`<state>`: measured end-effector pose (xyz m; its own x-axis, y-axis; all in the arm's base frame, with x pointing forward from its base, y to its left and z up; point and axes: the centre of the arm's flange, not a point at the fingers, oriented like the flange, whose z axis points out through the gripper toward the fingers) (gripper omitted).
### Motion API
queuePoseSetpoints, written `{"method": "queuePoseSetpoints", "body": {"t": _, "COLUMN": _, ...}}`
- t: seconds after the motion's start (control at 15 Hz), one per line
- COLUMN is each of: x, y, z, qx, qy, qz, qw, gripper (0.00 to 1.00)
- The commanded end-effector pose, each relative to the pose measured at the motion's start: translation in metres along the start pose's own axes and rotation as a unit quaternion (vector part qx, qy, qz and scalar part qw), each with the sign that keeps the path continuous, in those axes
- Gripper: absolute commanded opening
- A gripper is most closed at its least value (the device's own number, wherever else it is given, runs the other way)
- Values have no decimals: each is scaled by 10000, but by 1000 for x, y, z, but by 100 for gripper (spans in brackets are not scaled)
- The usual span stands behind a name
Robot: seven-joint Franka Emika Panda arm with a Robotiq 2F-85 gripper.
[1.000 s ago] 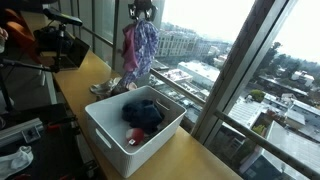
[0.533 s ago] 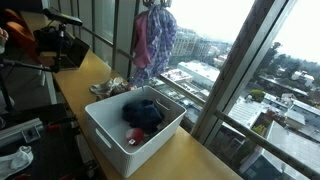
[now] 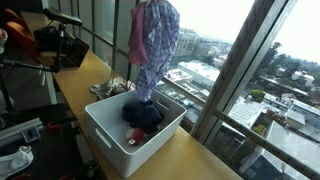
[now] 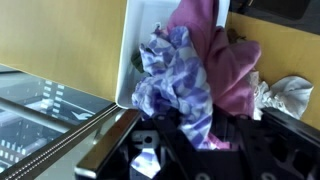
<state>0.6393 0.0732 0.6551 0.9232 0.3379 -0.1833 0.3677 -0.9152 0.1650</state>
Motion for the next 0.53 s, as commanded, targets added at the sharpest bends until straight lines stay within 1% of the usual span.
{"method": "queuePoseSetpoints", "body": {"t": 0.0, "x": -39, "y": -19, "z": 66, "qx": 199, "qy": -302, "qz": 102, "qw": 9993, "gripper": 6}}
{"method": "queuePoseSetpoints", "body": {"t": 0.13, "x": -39, "y": -15, "z": 79, "qx": 285, "qy": -522, "qz": 223, "qw": 9980, "gripper": 6}}
{"method": "queuePoseSetpoints", "body": {"t": 0.2, "x": -43, "y": -12, "z": 82, "qx": 258, "qy": -596, "qz": 319, "qw": 9974, "gripper": 6}}
{"method": "queuePoseSetpoints", "body": {"t": 0.47, "x": -55, "y": 4, "z": 78, "qx": 115, "qy": -658, "qz": 676, "qw": 9955, "gripper": 6}}
